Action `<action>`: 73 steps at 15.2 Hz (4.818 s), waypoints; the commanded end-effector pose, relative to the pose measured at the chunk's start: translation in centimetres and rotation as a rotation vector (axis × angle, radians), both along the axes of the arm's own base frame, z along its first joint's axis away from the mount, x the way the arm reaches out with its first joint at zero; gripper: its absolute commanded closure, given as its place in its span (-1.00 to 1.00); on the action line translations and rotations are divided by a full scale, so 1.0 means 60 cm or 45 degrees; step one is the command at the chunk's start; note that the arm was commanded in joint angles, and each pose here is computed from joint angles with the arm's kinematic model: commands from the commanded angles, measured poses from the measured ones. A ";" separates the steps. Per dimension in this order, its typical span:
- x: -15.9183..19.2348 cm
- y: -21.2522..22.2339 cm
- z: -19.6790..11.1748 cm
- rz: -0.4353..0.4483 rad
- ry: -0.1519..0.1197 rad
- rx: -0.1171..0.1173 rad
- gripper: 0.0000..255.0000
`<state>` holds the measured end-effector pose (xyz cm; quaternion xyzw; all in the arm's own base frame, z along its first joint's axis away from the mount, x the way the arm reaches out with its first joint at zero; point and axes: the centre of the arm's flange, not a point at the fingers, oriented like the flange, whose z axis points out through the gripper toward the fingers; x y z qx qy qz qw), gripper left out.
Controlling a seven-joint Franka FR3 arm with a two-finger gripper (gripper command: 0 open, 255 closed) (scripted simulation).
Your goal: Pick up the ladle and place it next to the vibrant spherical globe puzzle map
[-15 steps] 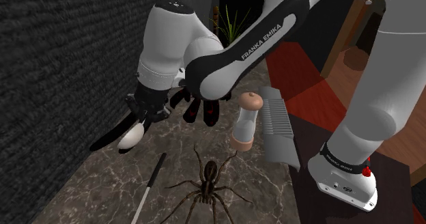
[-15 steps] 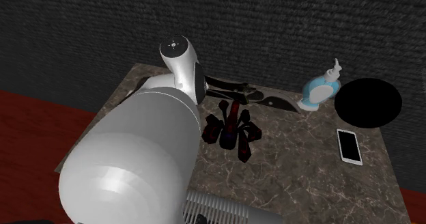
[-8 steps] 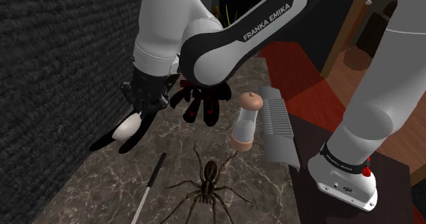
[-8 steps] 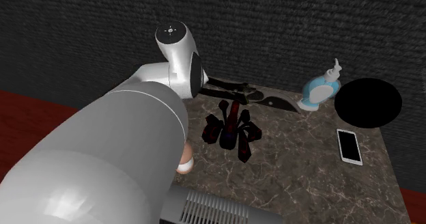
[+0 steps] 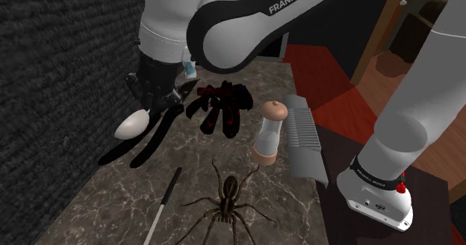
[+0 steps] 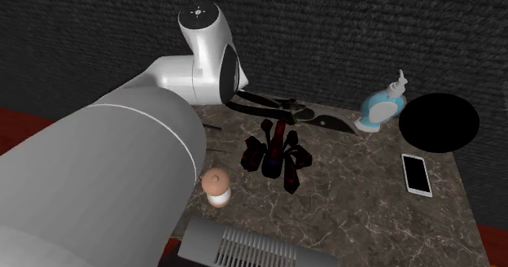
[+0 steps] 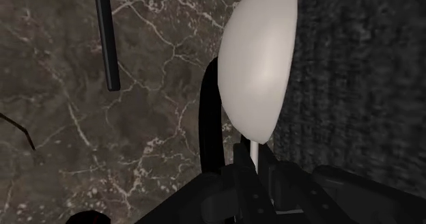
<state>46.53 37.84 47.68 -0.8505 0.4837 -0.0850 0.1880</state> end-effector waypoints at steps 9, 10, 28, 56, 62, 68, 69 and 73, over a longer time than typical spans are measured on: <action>-0.001 0.001 0.087 0.000 0.001 0.000 1.00; -0.001 0.001 0.096 0.000 0.001 0.000 1.00; 0.033 -0.104 0.205 0.000 0.001 0.000 1.00; 0.222 -0.690 0.206 0.000 0.001 0.000 1.00; 0.266 -0.826 0.206 0.000 0.001 0.000 1.00; 0.266 -0.826 0.154 0.000 0.001 0.000 1.00; 0.266 -0.826 0.145 0.000 0.001 0.000 1.00; 0.266 -0.826 0.110 0.000 0.001 0.000 1.00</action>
